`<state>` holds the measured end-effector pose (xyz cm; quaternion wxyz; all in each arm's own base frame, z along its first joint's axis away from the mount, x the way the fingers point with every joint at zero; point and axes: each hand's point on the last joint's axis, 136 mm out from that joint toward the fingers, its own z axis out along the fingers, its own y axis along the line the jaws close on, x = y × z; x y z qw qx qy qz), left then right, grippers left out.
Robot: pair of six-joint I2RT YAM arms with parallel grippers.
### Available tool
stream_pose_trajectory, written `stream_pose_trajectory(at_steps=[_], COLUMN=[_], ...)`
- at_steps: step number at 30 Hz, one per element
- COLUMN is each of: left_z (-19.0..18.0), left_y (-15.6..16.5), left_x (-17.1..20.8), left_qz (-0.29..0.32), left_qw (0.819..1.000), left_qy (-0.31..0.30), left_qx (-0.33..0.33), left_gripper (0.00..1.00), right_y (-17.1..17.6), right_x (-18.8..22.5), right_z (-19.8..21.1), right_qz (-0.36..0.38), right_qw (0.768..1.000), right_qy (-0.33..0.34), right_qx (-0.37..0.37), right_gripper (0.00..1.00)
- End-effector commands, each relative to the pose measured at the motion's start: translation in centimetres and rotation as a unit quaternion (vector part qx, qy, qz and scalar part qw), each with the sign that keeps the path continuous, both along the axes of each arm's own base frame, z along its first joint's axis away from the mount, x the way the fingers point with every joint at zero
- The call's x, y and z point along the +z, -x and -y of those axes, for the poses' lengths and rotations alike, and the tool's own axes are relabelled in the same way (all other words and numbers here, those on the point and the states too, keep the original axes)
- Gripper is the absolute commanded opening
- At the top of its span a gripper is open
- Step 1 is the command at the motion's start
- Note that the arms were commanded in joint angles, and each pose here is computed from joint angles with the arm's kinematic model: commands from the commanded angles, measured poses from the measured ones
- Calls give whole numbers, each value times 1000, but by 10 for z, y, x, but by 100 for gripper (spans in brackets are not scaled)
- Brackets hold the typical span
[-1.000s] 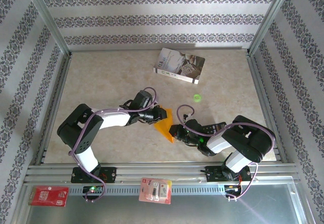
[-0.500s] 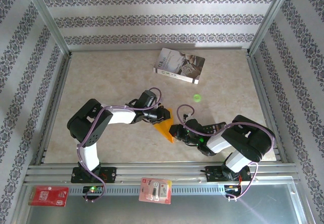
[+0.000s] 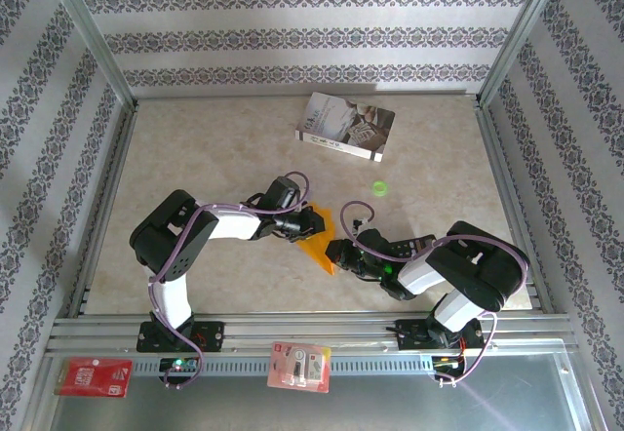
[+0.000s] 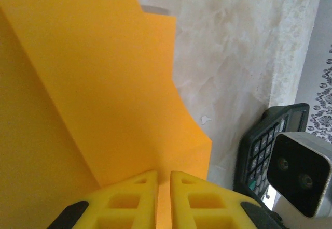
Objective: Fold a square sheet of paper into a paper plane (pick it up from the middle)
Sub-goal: Fourth fold the wing at the center of the table.
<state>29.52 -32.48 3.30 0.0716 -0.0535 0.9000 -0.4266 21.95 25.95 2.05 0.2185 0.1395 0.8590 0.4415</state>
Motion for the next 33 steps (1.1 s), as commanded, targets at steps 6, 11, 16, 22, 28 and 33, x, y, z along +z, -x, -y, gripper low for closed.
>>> stream_pose_trajectory(at_steps=[6, 11, 16, 22, 28, 33], left_z=[-18, -25, -28, -30, -31, -32], left_y=[-1, 1, 3, 3, 5, 5], left_x=[-26, -36, -39, -40, -42, -43], left_qz=[3, -5, -8, -9, -11, -12], left_qw=[999, 999, 999, 999, 999, 999], left_qy=[-35, -43, -40, -42, -44, -46], left_qx=[8, 14, 21, 21, 20, 22], left_gripper=[13, 12, 12, 12, 12, 12], right_y=[11, 11, 10, 9, 10, 10], right_x=[-29, -28, -23, -11, -1, 13], right_z=[9, 9, 8, 6, 11, 13], right_qz=[-40, -39, -35, -26, -18, -8], right_qw=[998, 998, 998, 999, 999, 999], right_qy=[46, 45, 41, 36, 40, 25], right_qx=[9, 9, 10, 15, 16, 18], right_gripper=[1, 2, 4, 9, 13, 17])
